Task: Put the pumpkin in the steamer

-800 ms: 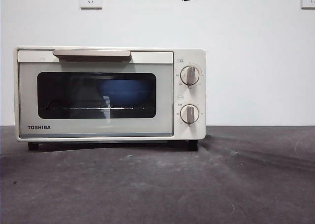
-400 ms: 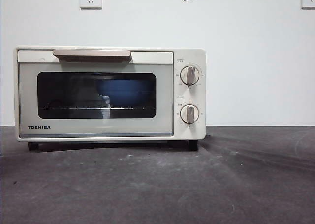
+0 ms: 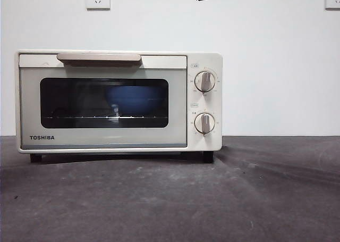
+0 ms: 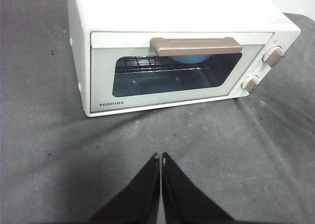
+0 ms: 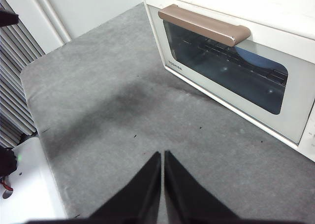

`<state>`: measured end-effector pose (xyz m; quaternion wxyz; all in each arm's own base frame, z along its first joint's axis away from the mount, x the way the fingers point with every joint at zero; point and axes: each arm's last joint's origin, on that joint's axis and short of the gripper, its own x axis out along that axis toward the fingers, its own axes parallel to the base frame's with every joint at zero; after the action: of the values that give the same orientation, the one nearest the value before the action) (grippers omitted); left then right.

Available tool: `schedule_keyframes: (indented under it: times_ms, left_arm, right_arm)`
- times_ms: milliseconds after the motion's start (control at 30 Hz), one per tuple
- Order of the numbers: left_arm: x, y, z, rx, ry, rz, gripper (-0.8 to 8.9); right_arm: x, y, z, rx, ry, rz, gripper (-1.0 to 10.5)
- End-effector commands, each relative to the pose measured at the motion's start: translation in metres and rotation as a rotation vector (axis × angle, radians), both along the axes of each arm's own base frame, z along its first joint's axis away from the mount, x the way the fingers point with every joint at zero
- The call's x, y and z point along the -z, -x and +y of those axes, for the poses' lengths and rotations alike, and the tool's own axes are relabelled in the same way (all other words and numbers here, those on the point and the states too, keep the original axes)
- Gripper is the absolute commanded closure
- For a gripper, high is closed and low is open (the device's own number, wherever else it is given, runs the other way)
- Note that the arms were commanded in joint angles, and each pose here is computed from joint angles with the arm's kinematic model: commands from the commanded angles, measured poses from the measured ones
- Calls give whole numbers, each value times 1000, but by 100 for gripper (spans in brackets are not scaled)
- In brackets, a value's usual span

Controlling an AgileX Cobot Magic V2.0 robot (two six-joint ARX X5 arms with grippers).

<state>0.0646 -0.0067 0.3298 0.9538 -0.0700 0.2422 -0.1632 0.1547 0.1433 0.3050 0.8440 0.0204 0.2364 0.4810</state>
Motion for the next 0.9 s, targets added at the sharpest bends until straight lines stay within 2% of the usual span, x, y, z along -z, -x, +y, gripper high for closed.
schedule_keyframes:
  times_ms: [33, 100, 300, 400, 533, 900]
  left_arm:
    - [-6, 2, 0, 35, -76, -75, 795]
    - [-11, 1, 0, 33, -88, -171, 795]
    - [-20, -7, 0, 18, -152, -649, 795]
    - [-3, -11, 1, -29, -166, -768, 795]
    - [31, -15, 2, -66, -172, -779, 795]
    - [115, -25, 2, -68, -166, -642, 795]
  right_arm:
    - [-2, 0, 2, -9, -2, -15, 940]
    - [-2, 0, 2, -9, -2, -15, 940]
    - [-2, 0, 2, -9, -2, -15, 940]
    - [-2, 0, 2, -9, -2, -15, 940]
    - [-2, 0, 2, -9, -2, -15, 940]
    - [-2, 0, 2, -9, -2, -15, 940]
